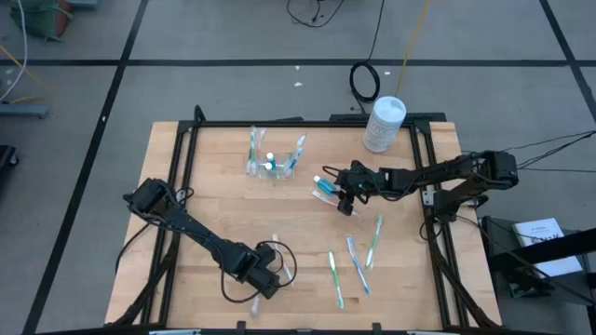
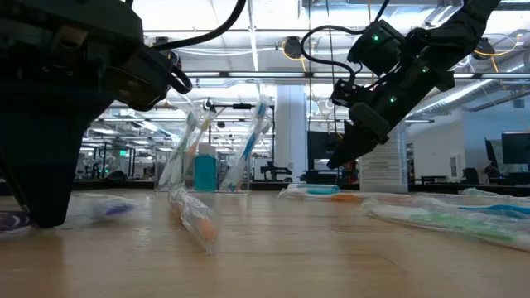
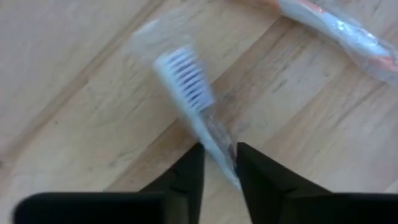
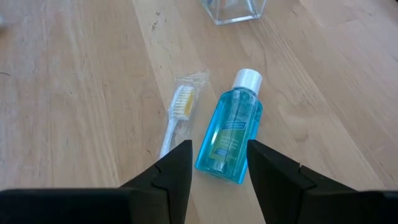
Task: Pick & Place toothbrushing station
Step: Put the purple toothbrush into the transparent organizer
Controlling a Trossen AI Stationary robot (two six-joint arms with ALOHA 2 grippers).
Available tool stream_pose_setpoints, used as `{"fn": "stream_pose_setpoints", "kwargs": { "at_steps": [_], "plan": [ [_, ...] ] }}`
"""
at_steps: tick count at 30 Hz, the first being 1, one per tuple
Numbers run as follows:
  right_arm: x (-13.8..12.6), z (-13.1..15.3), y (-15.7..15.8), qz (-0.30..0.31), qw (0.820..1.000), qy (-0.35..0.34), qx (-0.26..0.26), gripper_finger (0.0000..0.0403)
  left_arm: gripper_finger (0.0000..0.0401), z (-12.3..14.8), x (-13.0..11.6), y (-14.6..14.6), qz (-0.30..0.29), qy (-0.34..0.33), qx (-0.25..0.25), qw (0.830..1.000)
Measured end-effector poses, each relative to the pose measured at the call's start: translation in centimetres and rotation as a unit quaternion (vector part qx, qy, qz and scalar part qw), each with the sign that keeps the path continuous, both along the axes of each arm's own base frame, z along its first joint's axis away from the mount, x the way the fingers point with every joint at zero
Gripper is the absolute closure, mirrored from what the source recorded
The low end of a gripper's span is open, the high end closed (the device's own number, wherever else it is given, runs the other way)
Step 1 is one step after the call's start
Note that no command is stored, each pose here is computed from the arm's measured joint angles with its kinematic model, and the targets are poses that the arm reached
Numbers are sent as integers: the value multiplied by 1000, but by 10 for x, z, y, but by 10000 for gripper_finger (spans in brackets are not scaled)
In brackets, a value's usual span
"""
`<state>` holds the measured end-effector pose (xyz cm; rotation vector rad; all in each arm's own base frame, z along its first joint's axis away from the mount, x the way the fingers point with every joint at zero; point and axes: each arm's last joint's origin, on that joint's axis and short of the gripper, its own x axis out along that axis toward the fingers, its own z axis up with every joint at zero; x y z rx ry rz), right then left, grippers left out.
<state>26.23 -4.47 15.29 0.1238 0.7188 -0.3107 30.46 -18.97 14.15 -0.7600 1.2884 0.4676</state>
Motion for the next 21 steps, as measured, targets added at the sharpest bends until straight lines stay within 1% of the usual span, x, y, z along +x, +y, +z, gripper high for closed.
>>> {"fn": "stream_pose_setpoints", "kwargs": {
  "at_steps": [3,5,6,8,11,14,16,17,19,21],
  "plan": [
    [0,0,0,0,1000,0,0,259,355,4,0,5,-8,-3,10,1000],
    [0,0,0,0,1000,0,0,259,382,13,0,11,-19,-12,17,1000],
    [0,0,0,0,1000,-1,0,259,389,18,0,13,-25,-21,18,999],
    [0,0,0,0,1000,-1,0,259,389,31,0,17,-32,-43,22,998],
    [0,0,0,0,1000,-2,0,259,377,54,-3,25,-43,-85,43,995],
    [0,0,0,-3,1000,-2,3,259,379,84,-12,38,-45,-133,89,986],
    [0,0,0,-12,1000,-5,12,259,389,103,-20,49,-38,-167,143,975],
    [0,0,0,-15,1000,-6,16,259,393,114,-24,55,-30,-189,176,966],
    [0,0,0,-17,1000,-7,18,259,394,135,-32,67,5,-237,246,940],
    [0,0,0,-17,1000,-6,19,259,385,152,-38,77,44,-274,315,908]
  ]
}}
